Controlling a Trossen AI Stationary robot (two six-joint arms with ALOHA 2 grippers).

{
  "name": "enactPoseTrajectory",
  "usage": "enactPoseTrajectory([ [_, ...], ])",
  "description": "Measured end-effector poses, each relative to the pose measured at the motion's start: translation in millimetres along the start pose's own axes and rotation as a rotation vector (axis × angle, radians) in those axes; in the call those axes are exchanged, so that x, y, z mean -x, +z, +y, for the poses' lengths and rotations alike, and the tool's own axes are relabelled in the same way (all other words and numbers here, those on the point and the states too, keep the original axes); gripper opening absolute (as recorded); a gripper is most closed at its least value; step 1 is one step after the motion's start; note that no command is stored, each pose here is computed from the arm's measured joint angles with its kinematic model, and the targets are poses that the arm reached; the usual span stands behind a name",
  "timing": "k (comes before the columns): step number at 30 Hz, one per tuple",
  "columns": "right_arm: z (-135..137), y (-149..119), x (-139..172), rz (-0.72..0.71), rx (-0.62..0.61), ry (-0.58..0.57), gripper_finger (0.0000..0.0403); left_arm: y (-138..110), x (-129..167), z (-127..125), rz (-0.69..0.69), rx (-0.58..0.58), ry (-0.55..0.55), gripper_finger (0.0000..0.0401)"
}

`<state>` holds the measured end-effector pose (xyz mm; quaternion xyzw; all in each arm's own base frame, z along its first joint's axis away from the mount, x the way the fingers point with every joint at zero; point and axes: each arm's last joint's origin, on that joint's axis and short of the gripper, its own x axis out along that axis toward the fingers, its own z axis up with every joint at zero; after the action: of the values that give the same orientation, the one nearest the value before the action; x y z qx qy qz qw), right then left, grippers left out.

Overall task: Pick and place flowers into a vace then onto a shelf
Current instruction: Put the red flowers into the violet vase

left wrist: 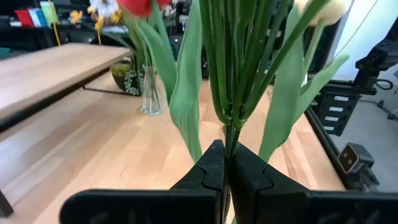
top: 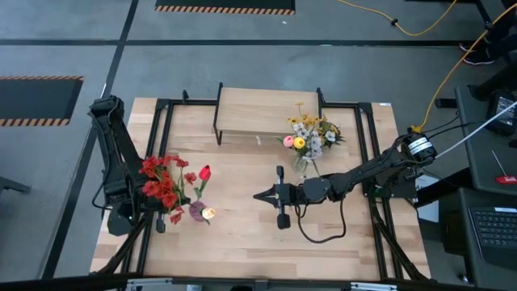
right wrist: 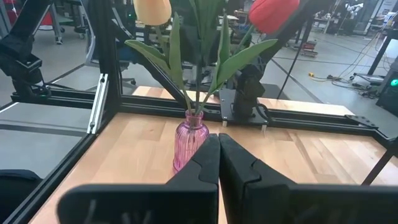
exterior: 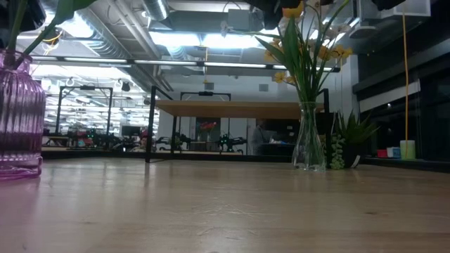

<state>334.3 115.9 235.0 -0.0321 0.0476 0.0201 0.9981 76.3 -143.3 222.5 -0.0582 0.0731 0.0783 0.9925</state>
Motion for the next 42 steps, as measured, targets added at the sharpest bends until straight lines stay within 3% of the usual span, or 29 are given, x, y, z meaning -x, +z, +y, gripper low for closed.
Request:
enactPoseTrajectory([
  [10, 0.0, -0.1, -0.1, 0.0, 0.001, 0.0, 0.0002, -24.9, -2.7, 10.2, 0.014, 0.051, 0.013, 0.0011],
  [22, 0.1, -2.4, -0.1, 0.022, 0.009, 0.0, 0.0002, -39.5, -4.3, 16.7, 0.025, -0.015, 0.02, 0.003],
  [36, -0.3, -2.9, -0.2, 0.027, 0.01, -0.001, 0.0002, -39.6, -4.3, 14.8, 0.065, -0.07, -0.013, 0.0159],
  [42, -0.3, -3.0, -0.2, 0.028, 0.01, -0.001, 0.0002, -26.1, -2.8, 5.4, 0.109, -0.143, -0.075, 0.0194],
])
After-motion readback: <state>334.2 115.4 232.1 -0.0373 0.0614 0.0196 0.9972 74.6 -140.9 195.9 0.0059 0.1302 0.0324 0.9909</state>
